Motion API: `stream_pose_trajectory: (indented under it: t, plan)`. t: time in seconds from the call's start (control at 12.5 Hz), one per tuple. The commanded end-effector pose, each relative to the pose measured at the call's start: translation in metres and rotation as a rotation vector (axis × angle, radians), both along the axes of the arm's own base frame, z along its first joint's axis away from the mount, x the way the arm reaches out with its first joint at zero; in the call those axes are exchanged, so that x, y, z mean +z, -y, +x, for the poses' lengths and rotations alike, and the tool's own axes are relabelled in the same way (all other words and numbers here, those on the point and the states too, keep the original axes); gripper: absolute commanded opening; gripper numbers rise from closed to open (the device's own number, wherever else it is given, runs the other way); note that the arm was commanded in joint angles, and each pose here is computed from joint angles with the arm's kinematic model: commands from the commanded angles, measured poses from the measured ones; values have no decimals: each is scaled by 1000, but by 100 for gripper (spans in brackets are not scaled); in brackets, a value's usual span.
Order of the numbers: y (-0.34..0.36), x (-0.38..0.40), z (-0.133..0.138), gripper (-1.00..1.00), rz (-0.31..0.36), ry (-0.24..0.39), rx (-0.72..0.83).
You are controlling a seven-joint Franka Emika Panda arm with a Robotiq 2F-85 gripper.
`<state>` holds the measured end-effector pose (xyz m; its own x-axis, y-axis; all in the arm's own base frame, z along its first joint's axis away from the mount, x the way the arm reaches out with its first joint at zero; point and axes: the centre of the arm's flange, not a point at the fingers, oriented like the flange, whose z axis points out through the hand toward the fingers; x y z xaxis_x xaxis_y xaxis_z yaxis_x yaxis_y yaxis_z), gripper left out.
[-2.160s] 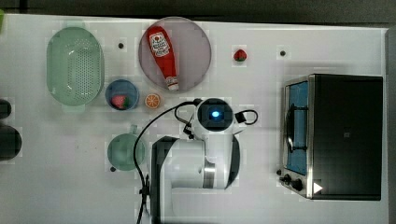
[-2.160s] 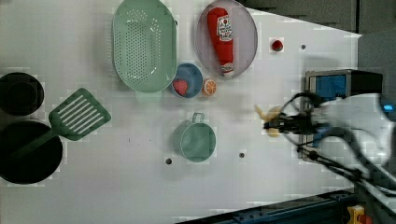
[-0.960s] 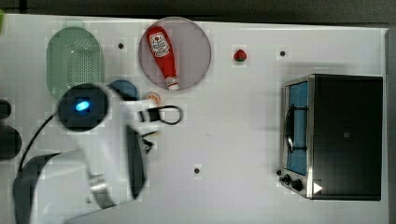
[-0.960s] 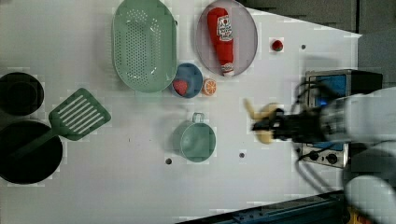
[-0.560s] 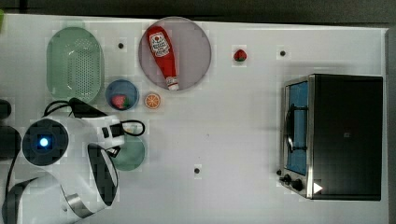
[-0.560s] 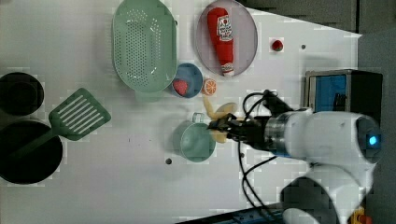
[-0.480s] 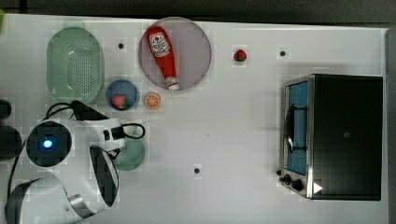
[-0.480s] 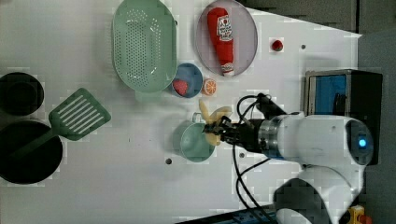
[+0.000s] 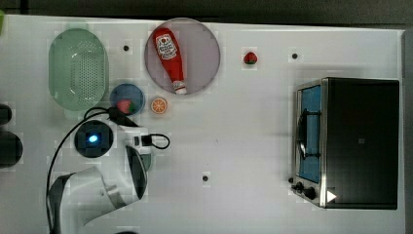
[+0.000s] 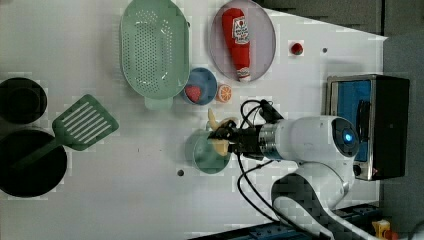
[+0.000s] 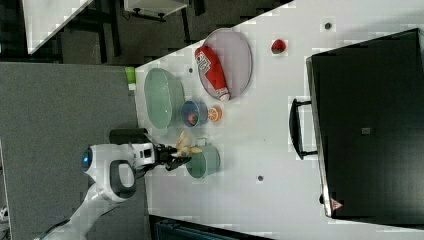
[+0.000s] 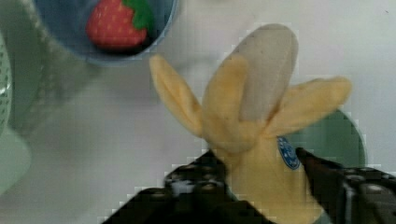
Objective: Pick Banana and place it in mug.
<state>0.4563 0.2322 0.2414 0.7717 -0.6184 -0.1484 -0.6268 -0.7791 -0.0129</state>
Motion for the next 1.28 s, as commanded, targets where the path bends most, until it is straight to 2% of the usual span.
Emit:
stream_pose_trajectory:
  t: [0.08,0.16,0.48,0.72,0.96,1.28]
  plan:
    - [3,13,5,90,6,25,-69]
    - [3,14,6,100,7,29,-70]
    - [19,82,30,100,7,114,-105]
    - [54,175,44,100,-30,115,-83]
    - [128,275,56,100,-43,117,-68]
    - [228,357,45,100,-148,87,-38]
